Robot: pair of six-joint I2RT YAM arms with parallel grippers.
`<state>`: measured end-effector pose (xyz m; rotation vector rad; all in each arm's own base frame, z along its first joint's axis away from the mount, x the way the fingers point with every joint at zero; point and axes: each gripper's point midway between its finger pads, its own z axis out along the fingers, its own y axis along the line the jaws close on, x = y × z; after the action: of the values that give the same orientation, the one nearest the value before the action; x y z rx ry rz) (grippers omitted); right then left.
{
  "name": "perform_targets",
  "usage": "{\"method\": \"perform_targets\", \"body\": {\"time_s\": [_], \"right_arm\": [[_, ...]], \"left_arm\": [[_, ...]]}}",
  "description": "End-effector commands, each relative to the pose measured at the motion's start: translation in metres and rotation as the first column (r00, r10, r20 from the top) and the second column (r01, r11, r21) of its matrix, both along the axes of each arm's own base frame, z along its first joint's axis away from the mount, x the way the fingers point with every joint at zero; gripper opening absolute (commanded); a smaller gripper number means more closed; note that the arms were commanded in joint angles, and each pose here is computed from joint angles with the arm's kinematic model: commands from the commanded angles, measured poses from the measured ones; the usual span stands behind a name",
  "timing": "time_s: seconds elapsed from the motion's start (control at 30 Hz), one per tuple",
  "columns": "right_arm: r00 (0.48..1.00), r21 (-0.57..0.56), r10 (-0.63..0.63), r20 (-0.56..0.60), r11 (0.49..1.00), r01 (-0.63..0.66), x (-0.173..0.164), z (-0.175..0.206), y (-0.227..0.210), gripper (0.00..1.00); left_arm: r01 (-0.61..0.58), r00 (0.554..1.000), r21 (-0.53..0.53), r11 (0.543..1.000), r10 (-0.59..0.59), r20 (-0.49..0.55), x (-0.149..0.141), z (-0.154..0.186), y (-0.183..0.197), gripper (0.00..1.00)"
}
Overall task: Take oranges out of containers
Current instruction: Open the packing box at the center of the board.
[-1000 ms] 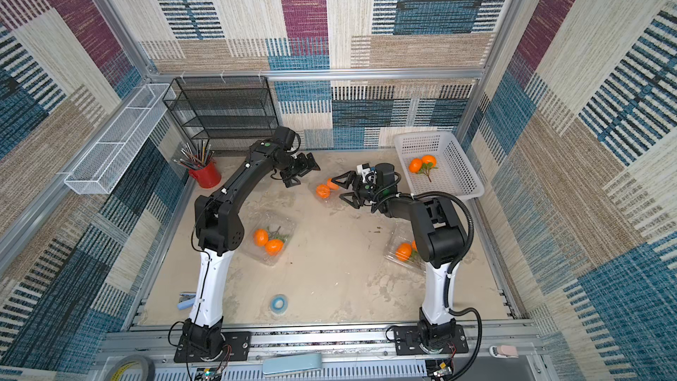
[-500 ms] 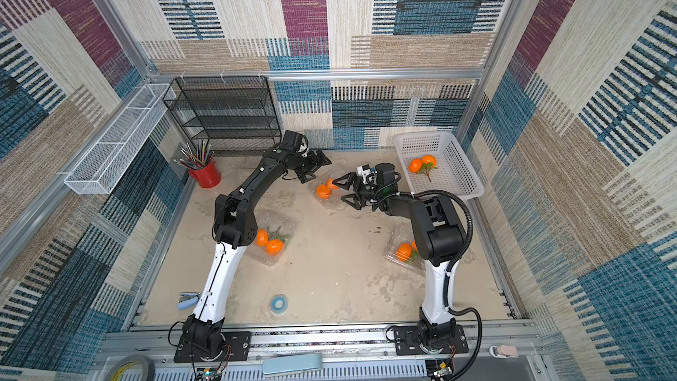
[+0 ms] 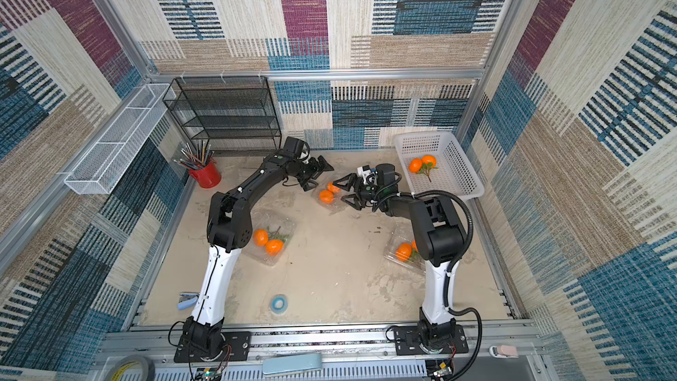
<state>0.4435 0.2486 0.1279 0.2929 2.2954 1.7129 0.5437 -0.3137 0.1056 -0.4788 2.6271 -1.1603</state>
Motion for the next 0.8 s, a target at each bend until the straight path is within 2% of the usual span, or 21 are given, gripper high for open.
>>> {"method": "perform_targets", "body": {"time_s": [0.0, 0.13, 0.4, 0.63, 0.77], "right_arm": [[1.000, 0.052, 0.017, 0.023, 0.998, -0.018, -0.008, 0.015, 0.002, 0.86], [1.000, 0.117, 0.010, -0.006, 0.993, -0.009, -0.022, 0.018, 0.001, 0.76], [0.999, 0.142, -0.010, -0.038, 0.990, 0.015, -0.033, 0.019, 0.006, 0.59], [0.997, 0.157, 0.038, -0.065, 0.987, -0.027, -0.041, 0.018, 0.022, 0.55], [0.993, 0.151, 0.084, -0.085, 0.986, -0.071, -0.045, 0.018, 0.026, 0.49]], "left_arm": [[0.000, 1.000, -0.049, 0.999, 0.000, 0.003, 0.002, 0.010, -0.006, 0.96], [-0.006, 1.000, -0.070, 0.998, 0.004, -0.022, 0.002, 0.007, -0.009, 0.96], [0.015, 0.997, -0.127, 0.992, -0.023, -0.067, -0.008, 0.014, -0.019, 0.96], [0.015, 0.995, -0.132, 0.991, -0.028, -0.098, -0.018, 0.012, -0.019, 0.96], [0.003, 0.994, -0.134, 0.991, -0.018, -0.106, -0.019, 0.012, -0.024, 0.97]]}}
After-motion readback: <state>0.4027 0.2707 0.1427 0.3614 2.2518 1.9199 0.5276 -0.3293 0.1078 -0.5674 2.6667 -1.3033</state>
